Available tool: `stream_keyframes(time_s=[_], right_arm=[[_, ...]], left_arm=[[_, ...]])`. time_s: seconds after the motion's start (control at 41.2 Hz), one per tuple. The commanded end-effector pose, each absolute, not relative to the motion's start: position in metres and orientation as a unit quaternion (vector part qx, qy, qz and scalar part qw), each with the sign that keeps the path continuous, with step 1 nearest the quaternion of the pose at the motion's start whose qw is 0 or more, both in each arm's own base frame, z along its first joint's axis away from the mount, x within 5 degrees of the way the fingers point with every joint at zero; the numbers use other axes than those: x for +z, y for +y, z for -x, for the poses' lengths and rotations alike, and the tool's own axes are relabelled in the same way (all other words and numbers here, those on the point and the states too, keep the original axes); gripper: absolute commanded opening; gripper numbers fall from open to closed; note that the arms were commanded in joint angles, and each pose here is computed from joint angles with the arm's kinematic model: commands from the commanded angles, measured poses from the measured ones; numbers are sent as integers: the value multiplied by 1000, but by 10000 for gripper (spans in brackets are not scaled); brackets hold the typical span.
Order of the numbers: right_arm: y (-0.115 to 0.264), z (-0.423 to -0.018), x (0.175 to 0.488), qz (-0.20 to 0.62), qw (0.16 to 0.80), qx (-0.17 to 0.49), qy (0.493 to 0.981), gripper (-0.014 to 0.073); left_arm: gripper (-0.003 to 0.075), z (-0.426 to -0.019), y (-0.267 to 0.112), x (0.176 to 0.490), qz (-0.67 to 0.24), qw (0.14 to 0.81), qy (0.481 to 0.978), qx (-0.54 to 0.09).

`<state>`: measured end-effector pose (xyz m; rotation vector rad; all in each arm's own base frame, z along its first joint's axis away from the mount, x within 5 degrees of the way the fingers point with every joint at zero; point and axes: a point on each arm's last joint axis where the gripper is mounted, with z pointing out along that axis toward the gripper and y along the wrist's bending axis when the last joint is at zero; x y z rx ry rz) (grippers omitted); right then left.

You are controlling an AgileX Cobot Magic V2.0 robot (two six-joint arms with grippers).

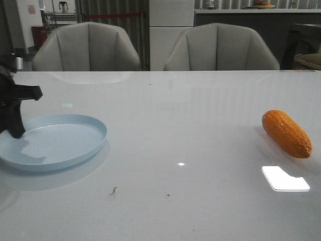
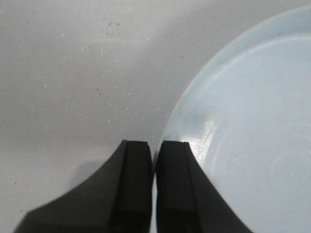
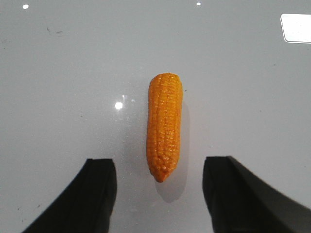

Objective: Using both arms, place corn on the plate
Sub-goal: 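Lower the left gripper to the rim of the light blue plate, then grip the plate rim with the left gripper and carry it toward the table center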

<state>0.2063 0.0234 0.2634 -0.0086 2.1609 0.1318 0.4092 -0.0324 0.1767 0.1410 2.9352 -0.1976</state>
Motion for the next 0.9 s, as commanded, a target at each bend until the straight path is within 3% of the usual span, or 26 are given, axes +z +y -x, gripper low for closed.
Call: stream_keyframes(time_s=[0.0,0.267,0.461,0.655,0.873], right_arm=[[25,-211,283,5,518,59,854,499],[25,-212,283,5,518,59,854,499],[25,-212,283,5,518,59,853,499],[25,-212,283,5,518,59,853,499],[25,-212,283,5,519,59,853,499]], left_arm=[[96,-418,-38,226,-44,162,982,-86],[96,-434,-66,290,-51,229,958,-163],[96,-433,-101,316,-80,258,941,-203],[96,-423,-144,311,-123,243,937,-219],[96,-420,-176,285,-157,205,943,-210]])
